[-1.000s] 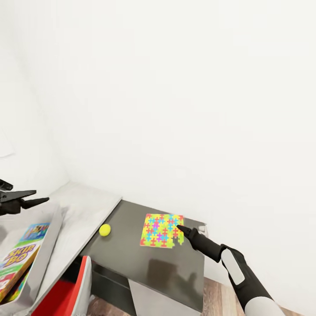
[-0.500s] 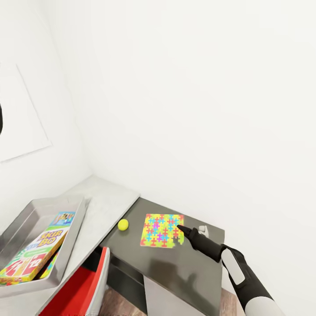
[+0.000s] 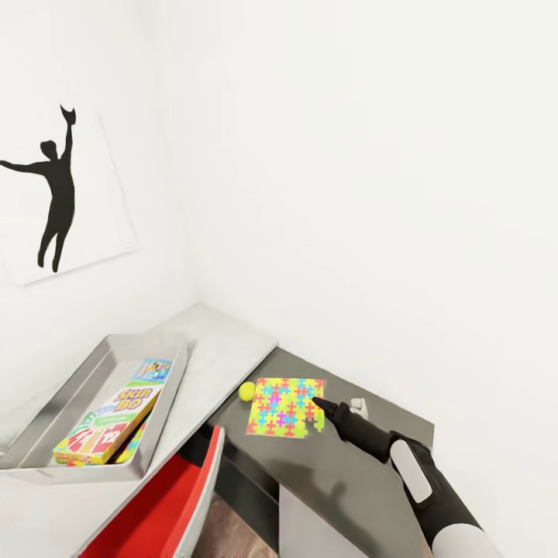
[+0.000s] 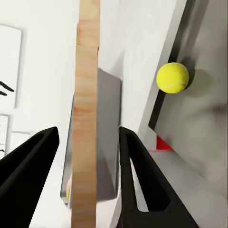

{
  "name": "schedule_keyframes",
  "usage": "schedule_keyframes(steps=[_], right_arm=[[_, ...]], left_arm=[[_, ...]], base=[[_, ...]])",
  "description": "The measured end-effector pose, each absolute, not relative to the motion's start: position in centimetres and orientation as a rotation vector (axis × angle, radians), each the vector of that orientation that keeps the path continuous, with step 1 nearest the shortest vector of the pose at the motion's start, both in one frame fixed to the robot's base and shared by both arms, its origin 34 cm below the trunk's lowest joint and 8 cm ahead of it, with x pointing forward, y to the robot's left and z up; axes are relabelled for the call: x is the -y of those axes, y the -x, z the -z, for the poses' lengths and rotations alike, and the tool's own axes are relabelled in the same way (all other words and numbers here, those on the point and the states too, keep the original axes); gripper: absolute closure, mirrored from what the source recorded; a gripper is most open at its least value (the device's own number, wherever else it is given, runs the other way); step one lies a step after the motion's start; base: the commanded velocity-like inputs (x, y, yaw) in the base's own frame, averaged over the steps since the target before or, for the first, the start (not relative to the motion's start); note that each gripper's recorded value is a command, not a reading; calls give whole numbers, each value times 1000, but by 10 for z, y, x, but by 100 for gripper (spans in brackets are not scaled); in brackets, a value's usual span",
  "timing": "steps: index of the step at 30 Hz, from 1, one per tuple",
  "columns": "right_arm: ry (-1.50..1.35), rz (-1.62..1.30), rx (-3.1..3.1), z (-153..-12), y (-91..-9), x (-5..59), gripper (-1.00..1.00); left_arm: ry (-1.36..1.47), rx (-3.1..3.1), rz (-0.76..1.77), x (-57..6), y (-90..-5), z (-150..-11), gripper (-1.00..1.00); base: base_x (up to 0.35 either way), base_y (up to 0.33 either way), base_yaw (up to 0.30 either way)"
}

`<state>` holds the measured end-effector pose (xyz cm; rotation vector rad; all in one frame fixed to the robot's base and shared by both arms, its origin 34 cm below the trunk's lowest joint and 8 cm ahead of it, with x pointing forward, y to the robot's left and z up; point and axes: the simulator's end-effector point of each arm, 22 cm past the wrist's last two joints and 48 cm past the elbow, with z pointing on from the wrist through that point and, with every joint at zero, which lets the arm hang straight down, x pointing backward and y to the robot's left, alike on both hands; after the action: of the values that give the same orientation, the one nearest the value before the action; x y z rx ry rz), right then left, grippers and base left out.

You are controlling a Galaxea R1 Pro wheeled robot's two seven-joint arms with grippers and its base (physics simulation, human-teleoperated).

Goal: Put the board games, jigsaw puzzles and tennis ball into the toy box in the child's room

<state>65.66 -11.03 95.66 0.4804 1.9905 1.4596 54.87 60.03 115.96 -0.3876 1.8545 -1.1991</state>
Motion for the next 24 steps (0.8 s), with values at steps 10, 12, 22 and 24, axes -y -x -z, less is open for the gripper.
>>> schedule_keyframes(steps=[10,12,22,24], right_arm=[[-483,-1455,-1991,-956,-657,114,100],[-485,-1453,-1989,-956,-657,115,100],[-493,-1443,-1988,-954,-657,121,100],[-493,-1442,-1988,-954,-657,121,100]], left_arm=[[384,-1853,1215,-594,-551,-1155,-100],[378,-1850,1229,-589,-553,-1153,-100],[277,-1844,1301,-550,-568,-1154,-100],[274,-1844,1303,-549,-568,-1154,-100]], base=[[0,0,289],[0,0,224],[0,0,47],[0,0,3]])
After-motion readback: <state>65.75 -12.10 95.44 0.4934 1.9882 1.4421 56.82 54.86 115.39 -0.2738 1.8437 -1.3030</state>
